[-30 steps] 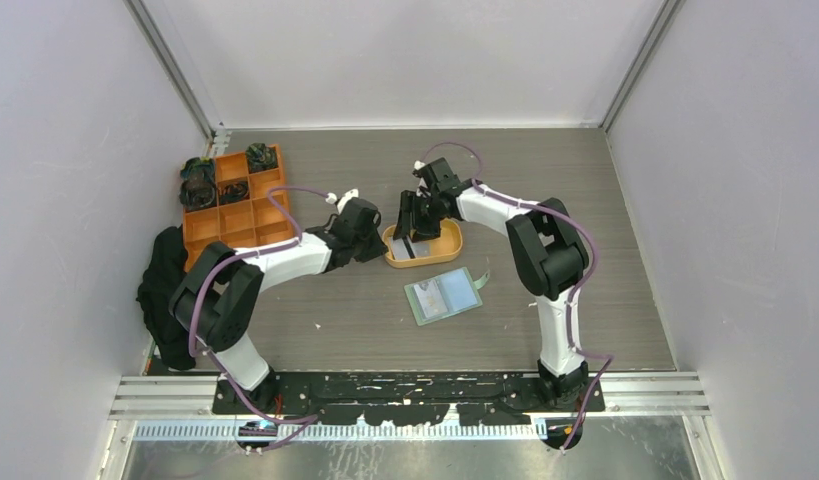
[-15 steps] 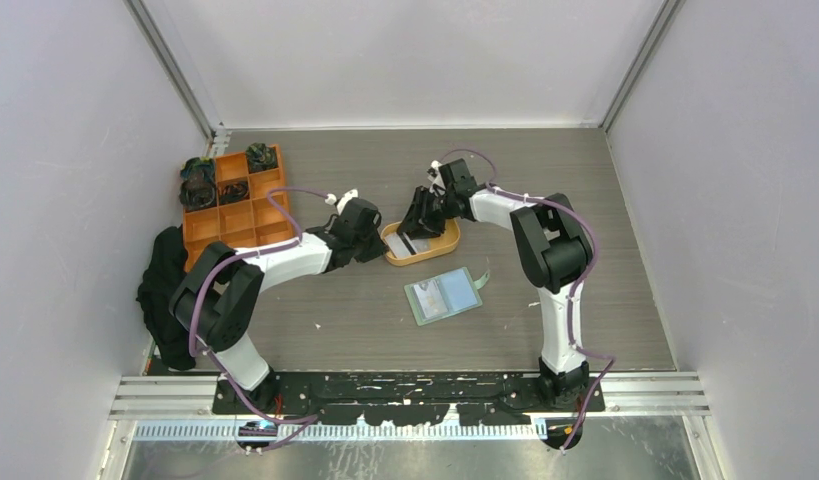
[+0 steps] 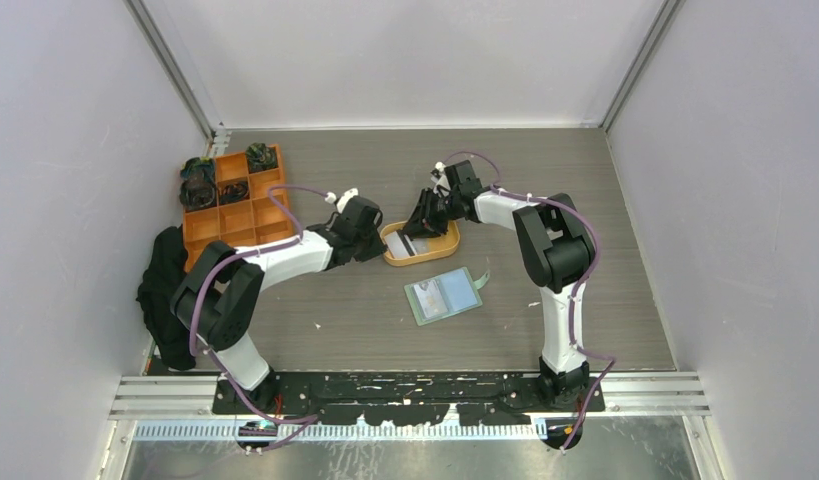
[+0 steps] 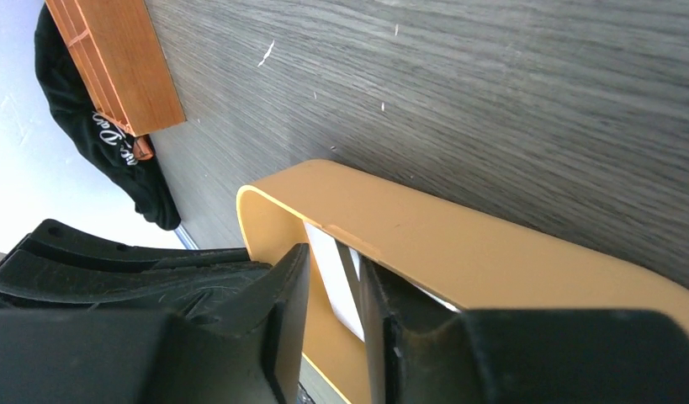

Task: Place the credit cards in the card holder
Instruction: Pick up the credit card from the storage box.

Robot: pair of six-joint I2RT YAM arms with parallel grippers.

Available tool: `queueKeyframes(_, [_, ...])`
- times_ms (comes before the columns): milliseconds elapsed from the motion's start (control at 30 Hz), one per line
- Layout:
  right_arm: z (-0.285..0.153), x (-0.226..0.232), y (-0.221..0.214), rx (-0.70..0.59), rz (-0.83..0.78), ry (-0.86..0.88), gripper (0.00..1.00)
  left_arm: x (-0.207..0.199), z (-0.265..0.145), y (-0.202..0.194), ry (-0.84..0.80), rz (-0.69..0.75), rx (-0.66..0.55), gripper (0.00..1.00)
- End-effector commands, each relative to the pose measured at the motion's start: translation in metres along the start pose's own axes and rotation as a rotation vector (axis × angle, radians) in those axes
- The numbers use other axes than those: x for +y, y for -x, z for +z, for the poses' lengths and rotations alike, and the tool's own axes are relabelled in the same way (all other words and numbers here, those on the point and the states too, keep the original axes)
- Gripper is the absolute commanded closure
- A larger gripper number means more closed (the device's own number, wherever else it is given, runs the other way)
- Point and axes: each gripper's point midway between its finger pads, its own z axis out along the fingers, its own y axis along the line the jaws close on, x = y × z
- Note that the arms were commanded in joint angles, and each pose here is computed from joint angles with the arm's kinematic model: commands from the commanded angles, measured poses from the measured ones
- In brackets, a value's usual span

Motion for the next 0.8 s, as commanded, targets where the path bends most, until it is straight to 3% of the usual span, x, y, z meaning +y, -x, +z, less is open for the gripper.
queueKeyframes(0, [-0.015, 0.041, -0.008, 0.028, -0.043, 0.109, 0.69, -0.024, 0.001, 0.017, -0.054, 0.004, -0.046, 1.00])
queueKeyframes(300, [-0.016, 0.040, -0.009, 0.036, -0.060, 0.102, 0.76, -0.024, 0.000, 0.022, -0.048, 0.006, -0.056, 1.00])
queueKeyframes(767, [-0.020, 0.053, -0.015, 0.070, -0.066, 0.175, 0.76, -0.024, 0.000, 0.023, -0.032, 0.011, -0.056, 1.00])
